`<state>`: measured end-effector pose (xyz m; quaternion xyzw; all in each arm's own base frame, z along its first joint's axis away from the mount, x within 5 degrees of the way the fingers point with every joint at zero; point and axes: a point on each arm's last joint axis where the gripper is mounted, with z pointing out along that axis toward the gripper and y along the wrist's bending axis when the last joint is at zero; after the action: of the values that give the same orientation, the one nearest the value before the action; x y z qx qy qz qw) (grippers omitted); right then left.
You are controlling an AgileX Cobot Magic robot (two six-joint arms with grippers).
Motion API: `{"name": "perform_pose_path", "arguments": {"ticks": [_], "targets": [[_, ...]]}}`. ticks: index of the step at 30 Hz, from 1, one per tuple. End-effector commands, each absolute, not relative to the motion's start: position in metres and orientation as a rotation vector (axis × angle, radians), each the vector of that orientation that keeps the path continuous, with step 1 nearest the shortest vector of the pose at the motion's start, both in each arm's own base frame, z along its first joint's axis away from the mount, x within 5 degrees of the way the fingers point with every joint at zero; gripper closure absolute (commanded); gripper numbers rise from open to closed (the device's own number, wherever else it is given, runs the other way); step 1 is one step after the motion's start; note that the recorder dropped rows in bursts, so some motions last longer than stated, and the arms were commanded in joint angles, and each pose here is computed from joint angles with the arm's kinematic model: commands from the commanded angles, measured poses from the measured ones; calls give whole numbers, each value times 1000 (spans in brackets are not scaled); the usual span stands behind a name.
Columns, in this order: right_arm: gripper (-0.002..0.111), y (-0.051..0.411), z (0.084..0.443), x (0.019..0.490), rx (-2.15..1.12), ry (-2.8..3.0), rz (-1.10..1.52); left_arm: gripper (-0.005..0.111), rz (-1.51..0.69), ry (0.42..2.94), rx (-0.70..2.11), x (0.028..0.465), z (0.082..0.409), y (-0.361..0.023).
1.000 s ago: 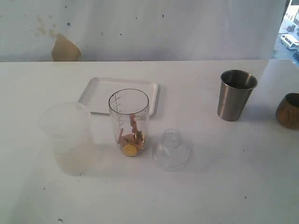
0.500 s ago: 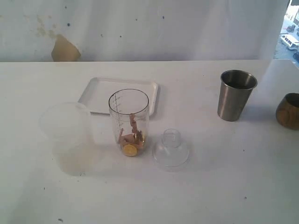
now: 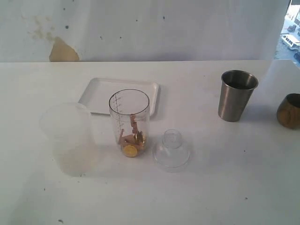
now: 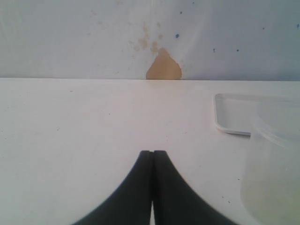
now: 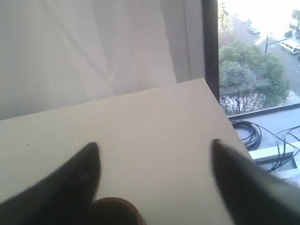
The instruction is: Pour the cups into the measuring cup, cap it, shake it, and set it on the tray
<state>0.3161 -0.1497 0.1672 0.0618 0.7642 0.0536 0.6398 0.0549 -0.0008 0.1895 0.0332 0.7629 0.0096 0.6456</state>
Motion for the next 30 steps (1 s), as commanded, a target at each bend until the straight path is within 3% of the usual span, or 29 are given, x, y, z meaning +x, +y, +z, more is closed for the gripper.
{"name": "perform_pose_path", "arguments": {"ticks": [1, 6, 16, 30], "targets": [[3, -128, 181, 312, 0, 1808, 203, 3, 13, 1737, 67, 55, 190, -1], [3, -101, 149, 320, -153, 1973, 218, 3, 13, 1737, 67, 55, 190, -1], [3, -105, 100, 323, -103, 2109, 150, 3, 13, 1737, 67, 55, 190, -1], [3, -90, 155, 323, -219, 1891, 265, 3, 13, 1737, 67, 55, 190, -1]]}}
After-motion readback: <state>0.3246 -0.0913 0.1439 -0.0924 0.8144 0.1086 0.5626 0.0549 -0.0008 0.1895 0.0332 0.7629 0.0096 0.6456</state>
